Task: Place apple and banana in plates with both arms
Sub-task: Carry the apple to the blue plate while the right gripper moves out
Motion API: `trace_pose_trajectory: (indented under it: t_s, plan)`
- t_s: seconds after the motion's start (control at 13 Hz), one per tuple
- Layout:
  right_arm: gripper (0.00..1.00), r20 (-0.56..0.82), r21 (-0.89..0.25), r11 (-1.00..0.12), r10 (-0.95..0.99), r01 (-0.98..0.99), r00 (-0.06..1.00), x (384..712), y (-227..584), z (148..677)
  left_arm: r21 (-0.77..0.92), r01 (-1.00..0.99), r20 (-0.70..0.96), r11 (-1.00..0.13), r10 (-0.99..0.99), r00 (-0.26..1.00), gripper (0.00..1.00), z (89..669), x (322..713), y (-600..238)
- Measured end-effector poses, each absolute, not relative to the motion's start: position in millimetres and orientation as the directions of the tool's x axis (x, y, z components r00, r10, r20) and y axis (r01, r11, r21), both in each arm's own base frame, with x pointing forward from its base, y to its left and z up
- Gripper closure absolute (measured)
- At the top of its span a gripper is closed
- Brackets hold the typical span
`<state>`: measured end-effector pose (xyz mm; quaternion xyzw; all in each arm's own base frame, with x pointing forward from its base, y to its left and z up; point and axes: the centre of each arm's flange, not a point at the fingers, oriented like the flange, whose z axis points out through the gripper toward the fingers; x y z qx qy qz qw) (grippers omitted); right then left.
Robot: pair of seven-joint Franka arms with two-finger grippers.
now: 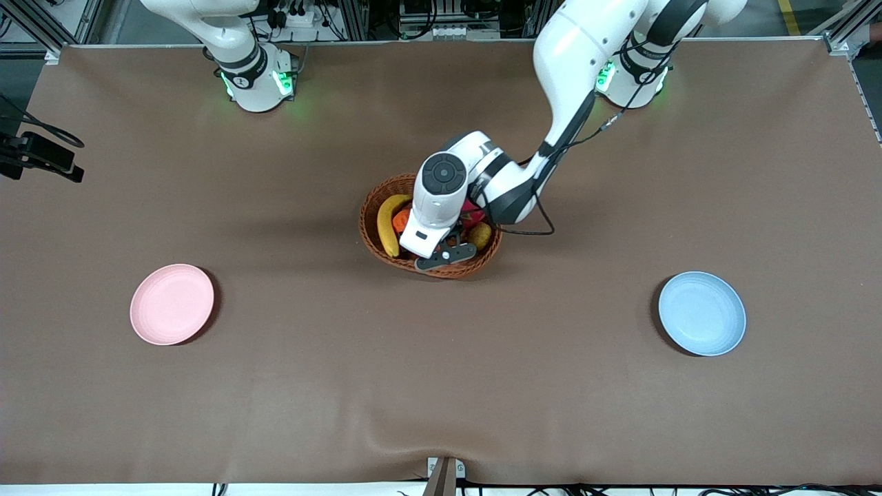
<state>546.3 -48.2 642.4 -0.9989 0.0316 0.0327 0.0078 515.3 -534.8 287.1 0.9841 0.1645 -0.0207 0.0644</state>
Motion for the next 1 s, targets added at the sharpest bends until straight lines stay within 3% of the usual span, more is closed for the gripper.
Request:
trace_pose_trajectory:
  t_s: [0.46, 0.69, 1.0]
  plan:
    - [0.00, -0.072, -0.015, -0.999, -0.046, -0.047, 0.996, 548.4, -38.9, 639.5, 0.108, 0.387, -0.030, -0.916, 0.386, 0.922, 0.26, 447.0, 558.7, -436.9]
    - [0.00, -0.115, -0.014, -1.000, 0.024, 0.023, 0.993, 560.7, 1.0, 616.1, 0.100, 0.352, -0.015, -0.931, 0.352, 0.936, 0.26, 481.9, 582.9, -377.5]
    - [0.00, -0.205, -0.005, -0.991, 0.131, 0.133, 0.970, 590.4, 73.4, 546.3, 0.094, 0.277, 0.004, -0.956, 0.279, 0.960, 0.26, 507.7, 612.1, -300.4]
